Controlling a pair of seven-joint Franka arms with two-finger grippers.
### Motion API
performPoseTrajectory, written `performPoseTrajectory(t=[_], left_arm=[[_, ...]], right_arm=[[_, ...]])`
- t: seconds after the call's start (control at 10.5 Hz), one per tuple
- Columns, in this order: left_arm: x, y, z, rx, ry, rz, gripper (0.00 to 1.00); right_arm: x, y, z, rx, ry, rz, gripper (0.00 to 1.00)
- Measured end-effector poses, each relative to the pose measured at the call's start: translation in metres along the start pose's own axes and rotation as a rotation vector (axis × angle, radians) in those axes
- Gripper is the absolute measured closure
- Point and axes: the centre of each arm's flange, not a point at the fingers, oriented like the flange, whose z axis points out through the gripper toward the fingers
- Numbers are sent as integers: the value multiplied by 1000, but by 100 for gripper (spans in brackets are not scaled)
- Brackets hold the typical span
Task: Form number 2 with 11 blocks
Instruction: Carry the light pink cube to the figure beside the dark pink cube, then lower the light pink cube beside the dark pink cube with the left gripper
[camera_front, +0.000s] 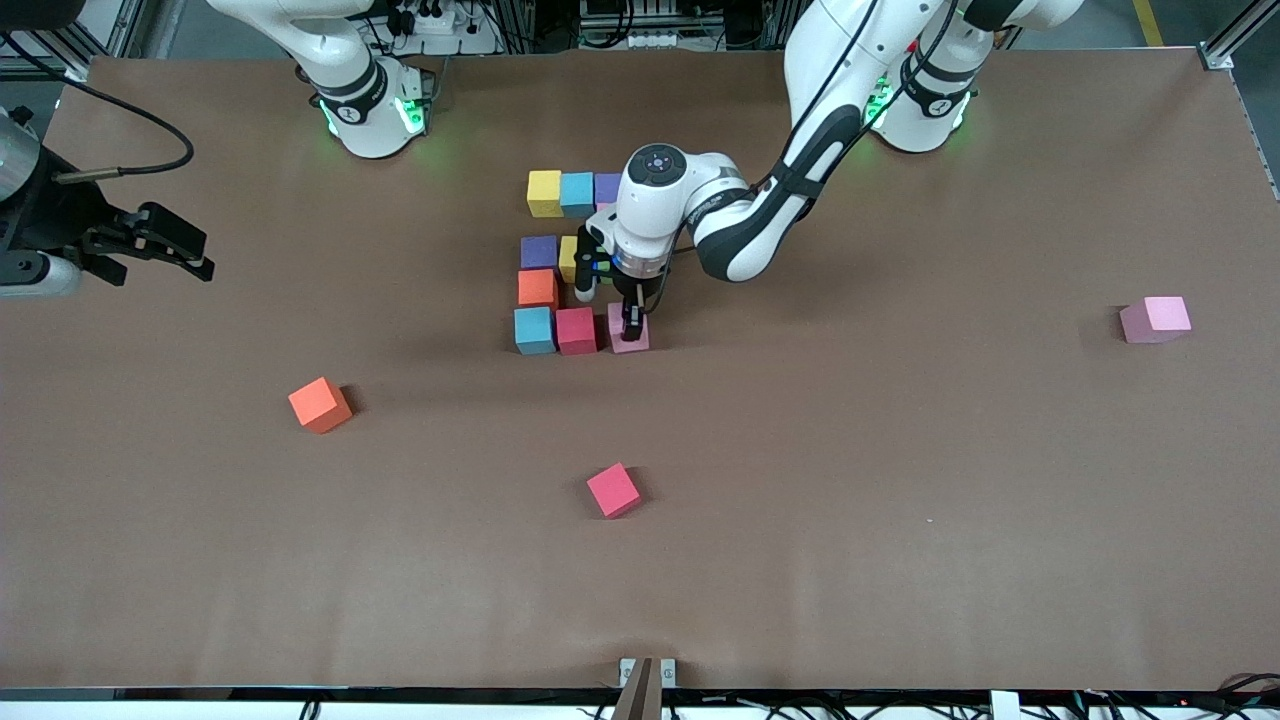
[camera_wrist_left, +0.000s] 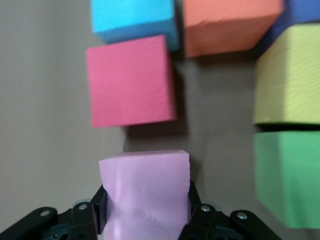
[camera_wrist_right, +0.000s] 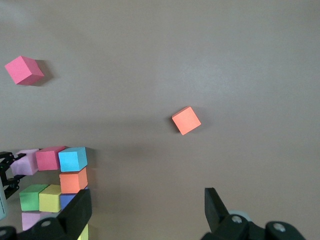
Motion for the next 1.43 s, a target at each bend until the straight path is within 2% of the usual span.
performPoseTrajectory(t=[0.1,0.48,0.76,1.43], left_arm=[[1,0,1,-28,18,12,39],[-7,-11,1,-51,36,45,39],[-16,-25,3,-95,67,46,39],[-16,-39,7,-133,109,59,39]], right_arm=[[0,0,0,0,0,0,0],[0,0,0,0,0,-1,0],[0,-1,0,0,0,-1,0],[0,-1,0,0,0,-2,0]])
